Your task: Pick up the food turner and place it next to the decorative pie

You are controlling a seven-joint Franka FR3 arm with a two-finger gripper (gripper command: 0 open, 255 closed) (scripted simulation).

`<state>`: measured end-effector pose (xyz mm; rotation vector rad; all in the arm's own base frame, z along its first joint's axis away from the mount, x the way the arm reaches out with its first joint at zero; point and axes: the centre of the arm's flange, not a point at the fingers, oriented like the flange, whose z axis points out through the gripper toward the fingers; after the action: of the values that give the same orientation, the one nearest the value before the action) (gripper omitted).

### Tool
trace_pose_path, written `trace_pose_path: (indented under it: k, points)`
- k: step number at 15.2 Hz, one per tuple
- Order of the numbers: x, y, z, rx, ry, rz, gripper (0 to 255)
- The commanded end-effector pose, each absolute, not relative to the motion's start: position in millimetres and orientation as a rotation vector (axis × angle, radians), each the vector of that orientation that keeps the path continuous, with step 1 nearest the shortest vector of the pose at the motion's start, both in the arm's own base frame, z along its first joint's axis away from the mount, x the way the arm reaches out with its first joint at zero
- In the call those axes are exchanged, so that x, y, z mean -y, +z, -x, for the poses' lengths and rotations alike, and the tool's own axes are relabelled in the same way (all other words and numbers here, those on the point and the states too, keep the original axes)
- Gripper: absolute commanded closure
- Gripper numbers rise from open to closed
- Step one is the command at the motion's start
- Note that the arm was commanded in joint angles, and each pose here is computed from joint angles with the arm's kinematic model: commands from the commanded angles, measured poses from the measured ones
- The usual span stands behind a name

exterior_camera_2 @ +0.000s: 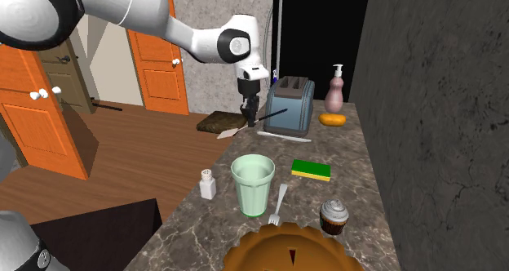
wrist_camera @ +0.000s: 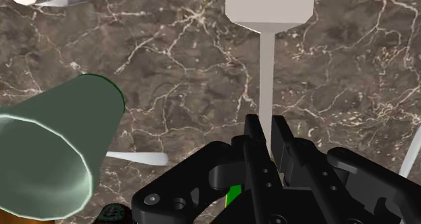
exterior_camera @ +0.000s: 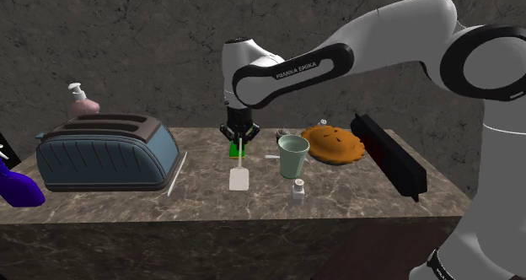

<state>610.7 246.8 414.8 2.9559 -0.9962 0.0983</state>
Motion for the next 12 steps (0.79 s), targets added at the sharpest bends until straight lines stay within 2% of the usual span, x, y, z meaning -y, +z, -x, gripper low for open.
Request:
trace_pose_path:
  k: [1,12]
  points:
    - [-227.9,415.6,-592.9,0.996,0.098,-2.956,255]
    - [-122.4,415.8,-493.1,0.996,0.098,-2.956,255]
